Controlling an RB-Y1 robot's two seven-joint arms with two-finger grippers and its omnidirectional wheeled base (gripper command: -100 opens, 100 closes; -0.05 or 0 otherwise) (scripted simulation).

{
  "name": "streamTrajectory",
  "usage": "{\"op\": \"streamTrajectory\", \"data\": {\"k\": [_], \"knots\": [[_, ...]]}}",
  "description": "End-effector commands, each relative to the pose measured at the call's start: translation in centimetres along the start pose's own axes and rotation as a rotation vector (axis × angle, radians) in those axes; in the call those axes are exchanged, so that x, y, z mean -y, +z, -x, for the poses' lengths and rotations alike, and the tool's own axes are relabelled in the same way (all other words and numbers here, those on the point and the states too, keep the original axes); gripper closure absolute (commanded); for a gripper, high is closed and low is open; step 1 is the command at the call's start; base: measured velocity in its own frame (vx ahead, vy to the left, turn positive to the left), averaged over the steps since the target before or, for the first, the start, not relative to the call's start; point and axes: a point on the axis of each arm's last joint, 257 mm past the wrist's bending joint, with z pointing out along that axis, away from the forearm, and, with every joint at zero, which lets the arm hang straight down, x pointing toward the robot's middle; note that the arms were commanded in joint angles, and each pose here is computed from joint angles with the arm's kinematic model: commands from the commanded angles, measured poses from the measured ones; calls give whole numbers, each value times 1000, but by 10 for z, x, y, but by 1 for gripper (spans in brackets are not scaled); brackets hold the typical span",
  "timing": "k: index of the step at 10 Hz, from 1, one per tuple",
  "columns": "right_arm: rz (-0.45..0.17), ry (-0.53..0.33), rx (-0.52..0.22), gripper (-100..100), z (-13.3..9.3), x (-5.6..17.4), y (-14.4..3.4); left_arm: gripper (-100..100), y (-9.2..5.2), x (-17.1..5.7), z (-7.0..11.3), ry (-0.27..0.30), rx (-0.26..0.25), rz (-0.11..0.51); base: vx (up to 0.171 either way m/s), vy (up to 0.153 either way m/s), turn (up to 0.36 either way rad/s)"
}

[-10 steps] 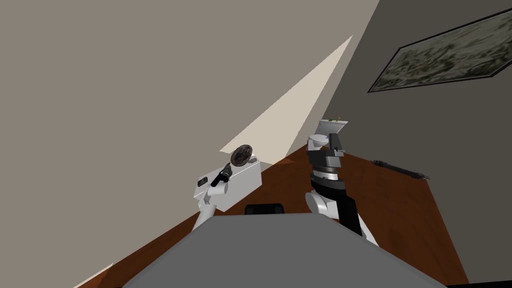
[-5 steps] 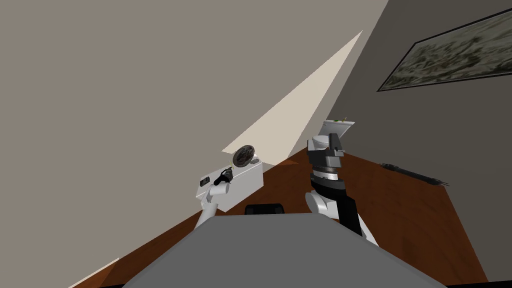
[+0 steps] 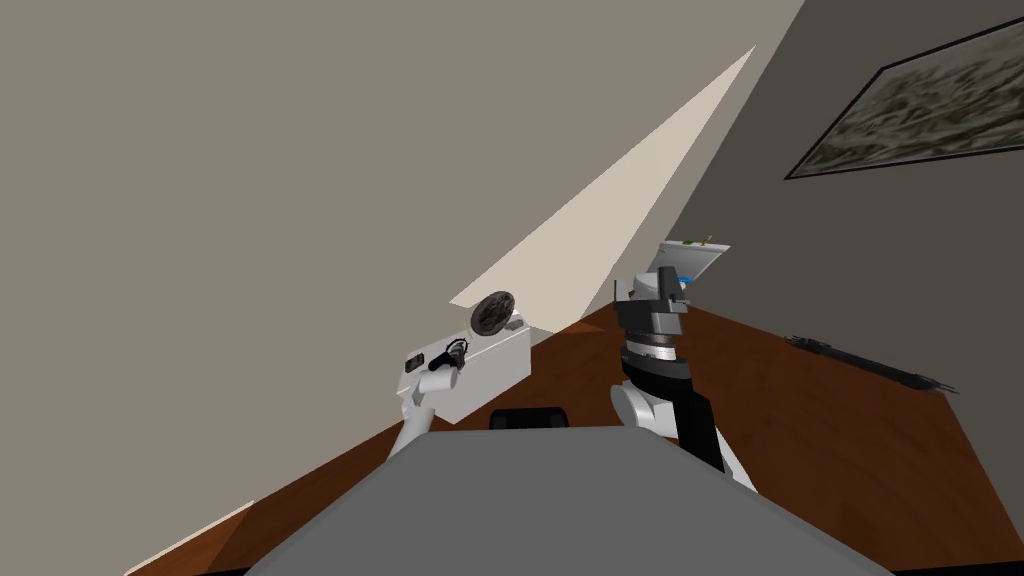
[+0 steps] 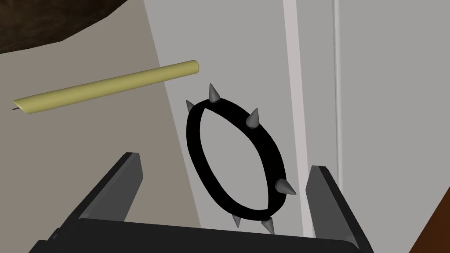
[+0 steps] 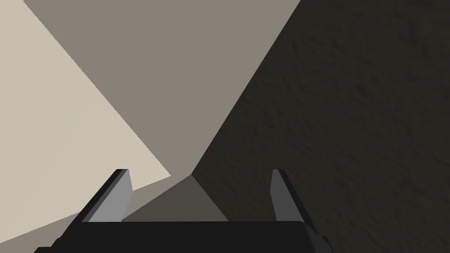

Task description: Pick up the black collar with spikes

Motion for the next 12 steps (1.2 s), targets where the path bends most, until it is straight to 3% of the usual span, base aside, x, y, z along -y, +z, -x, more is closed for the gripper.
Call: {"op": "streamTrajectory", "data": {"k": [1, 4, 5, 6, 7, 11, 12], "knots": [[0, 0, 0, 0, 0, 0, 0, -100, 4, -17, 3, 8, 8, 51, 71, 32, 94], [0, 0, 0, 0, 0, 0, 0, -100, 7, -49, 14, 27, 25, 145, 74, 31, 127], [0, 0, 0, 0, 0, 0, 0, -100, 8, -36, 13, 21, 19, 115, 43, 18, 36], [0, 0, 0, 0, 0, 0, 0, 0, 8, -38, 14, 23, 21, 122, 7, 3, -7], [0, 0, 0, 0, 0, 0, 0, -100, 13, -42, 14, 22, 21, 121, 27, 6, -3], [0, 0, 0, 0, 0, 0, 0, -100, 19, -48, 13, 22, 22, 121, 35, 10, -3], [0, 0, 0, 0, 0, 0, 0, 100, 19, -48, 13, 22, 22, 119, -3, -2, 11]]}}
